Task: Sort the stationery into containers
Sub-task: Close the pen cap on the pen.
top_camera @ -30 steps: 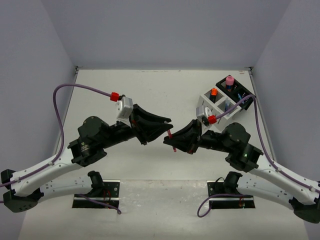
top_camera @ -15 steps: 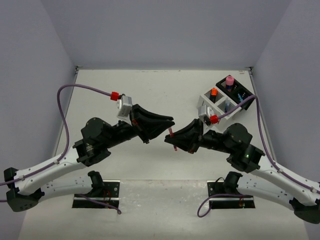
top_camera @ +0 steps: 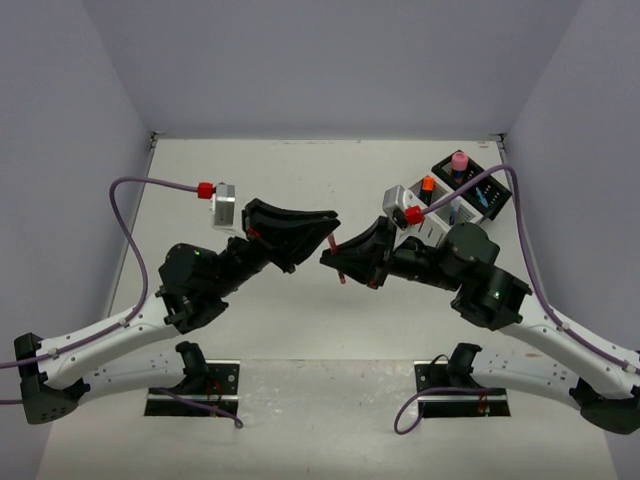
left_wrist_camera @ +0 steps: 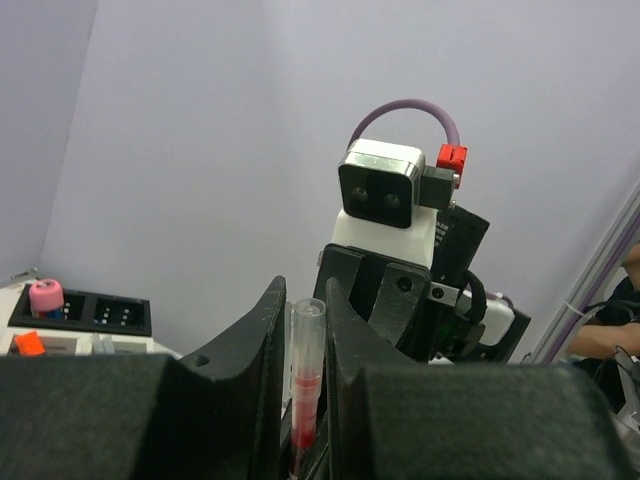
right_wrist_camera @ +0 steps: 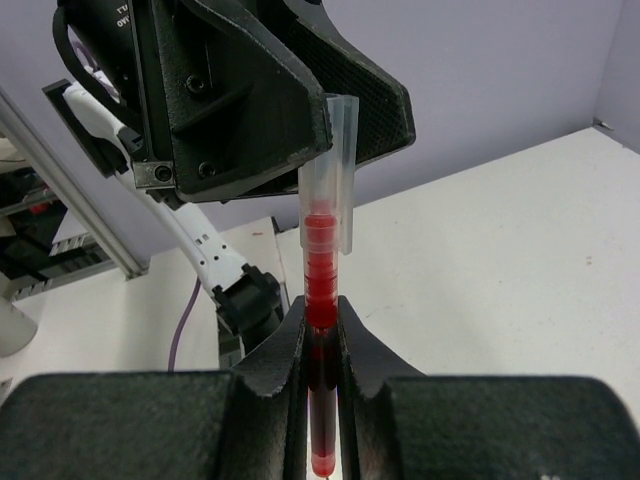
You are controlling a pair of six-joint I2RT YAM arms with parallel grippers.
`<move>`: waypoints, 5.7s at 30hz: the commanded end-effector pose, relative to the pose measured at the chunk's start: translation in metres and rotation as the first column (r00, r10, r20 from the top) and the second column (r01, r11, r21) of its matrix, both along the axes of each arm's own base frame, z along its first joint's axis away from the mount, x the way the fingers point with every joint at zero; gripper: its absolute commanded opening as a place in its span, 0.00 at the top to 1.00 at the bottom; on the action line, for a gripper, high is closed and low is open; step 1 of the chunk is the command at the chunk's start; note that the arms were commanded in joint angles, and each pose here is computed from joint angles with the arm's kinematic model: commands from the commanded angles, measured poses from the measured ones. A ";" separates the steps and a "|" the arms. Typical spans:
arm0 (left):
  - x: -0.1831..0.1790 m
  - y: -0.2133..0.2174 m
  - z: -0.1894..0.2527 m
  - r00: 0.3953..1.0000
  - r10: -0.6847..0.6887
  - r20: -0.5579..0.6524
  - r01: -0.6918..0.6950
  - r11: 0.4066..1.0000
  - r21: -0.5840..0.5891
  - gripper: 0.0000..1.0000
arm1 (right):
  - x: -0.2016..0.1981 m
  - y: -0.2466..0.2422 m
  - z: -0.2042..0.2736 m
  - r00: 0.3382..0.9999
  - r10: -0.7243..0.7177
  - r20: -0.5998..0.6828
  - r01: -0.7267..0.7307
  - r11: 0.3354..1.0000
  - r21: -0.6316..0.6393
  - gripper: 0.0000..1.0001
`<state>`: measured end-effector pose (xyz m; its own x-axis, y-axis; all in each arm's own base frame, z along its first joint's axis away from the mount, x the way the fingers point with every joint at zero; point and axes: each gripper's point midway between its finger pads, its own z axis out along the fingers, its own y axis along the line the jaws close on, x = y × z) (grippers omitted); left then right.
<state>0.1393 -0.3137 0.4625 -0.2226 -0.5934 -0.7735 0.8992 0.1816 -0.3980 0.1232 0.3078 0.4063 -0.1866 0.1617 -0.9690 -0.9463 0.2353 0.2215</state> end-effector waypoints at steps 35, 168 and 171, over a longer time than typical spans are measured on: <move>-0.159 0.016 0.027 0.613 -0.688 0.389 0.607 0.725 0.325 0.46 | -0.135 -0.024 0.019 0.687 0.716 0.124 -0.725 0.686 0.056 1.00; -0.004 0.038 -0.023 0.991 0.131 0.015 -0.129 0.946 0.296 0.47 | -0.003 0.010 -0.036 0.998 0.067 -0.022 -0.067 0.998 -0.010 1.00; -0.003 0.037 -0.011 0.990 0.134 0.033 -0.138 0.940 0.313 0.46 | -0.001 0.012 -0.044 0.998 0.060 -0.026 -0.061 0.998 -0.022 1.00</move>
<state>0.1362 -0.2830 0.4171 -0.1966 -0.3205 -0.9266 0.8538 0.4086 -0.3225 0.1196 0.3221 0.3474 -0.2734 0.0864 -0.9580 -0.9418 0.1785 0.2849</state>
